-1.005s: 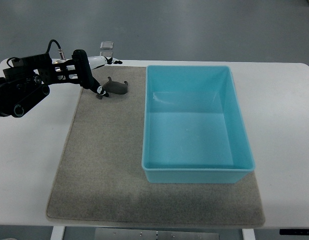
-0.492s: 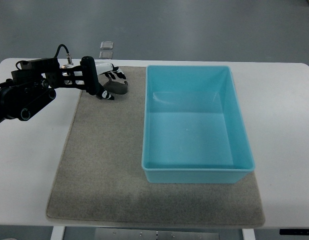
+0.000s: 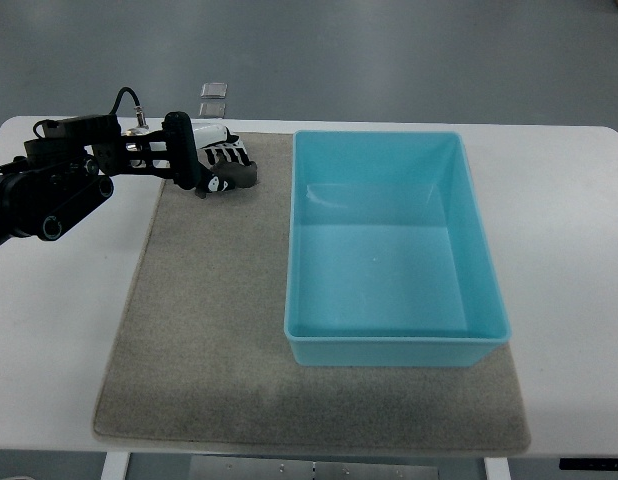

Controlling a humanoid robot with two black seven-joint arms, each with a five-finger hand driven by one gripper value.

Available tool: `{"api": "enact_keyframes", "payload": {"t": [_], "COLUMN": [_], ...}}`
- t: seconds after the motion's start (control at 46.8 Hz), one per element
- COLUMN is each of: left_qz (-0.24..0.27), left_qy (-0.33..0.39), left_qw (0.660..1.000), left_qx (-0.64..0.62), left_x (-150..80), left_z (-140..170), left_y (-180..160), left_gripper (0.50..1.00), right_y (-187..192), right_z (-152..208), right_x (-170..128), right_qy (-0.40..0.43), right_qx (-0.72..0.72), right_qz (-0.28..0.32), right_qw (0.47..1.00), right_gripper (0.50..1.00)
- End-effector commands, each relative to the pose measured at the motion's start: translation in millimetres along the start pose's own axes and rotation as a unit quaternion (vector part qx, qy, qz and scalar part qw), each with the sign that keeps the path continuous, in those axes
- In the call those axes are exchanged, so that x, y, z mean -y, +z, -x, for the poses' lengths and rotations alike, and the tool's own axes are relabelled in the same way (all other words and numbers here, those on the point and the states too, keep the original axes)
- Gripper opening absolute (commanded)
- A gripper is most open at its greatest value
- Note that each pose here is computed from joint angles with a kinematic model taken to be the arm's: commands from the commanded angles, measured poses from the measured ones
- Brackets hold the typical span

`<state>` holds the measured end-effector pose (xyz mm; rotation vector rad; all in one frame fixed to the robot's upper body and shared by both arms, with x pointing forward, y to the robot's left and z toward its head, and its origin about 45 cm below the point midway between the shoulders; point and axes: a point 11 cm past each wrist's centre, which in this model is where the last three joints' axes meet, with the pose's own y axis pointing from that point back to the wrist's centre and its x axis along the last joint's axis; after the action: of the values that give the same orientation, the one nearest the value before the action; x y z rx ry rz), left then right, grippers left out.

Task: Place brown hippo in blue box with left hand
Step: 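Close the left hand fingers around the brown hippo, then lift the brown hippo off the mat with the left hand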

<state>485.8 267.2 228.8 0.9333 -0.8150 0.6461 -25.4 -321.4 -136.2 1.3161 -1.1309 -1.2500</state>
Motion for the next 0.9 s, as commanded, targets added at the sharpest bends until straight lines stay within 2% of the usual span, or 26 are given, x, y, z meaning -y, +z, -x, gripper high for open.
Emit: {"api": "enact_keyframes", "payload": {"t": [0.0,0.043,0.534,0.876], "left_qz": [0.0,0.0,0.007,0.044], "left_qy": [0.001,0.002,0.013,0.049], "left_qw": [1.0,1.0,1.0,0.997], "left_qx": [0.0,0.001,0.004,0.037], "left_x": [0.0,-0.4,-2.1,-24.9], "left_z": [-0.9,-2.0,-17.3,-73.0], "left_y": [0.3,0.0,6.4,30.7], "left_gripper": [0.534,0.5,0.5,0.5], "right_y": [-0.1,-0.1,0.1,-0.1], "right_z": [0.0,0.0,0.0,0.0], "right_x": [0.0,0.0,0.0,0.0], "right_qy": [0.0,0.0,0.0,0.0], "right_qx": [0.0,0.0,0.0,0.0], "right_qz": [0.0,0.0,0.0,0.0], "right_qw": [1.0,1.0,1.0,1.0], "right_gripper": [0.936,0.936,0.936,0.936]}}
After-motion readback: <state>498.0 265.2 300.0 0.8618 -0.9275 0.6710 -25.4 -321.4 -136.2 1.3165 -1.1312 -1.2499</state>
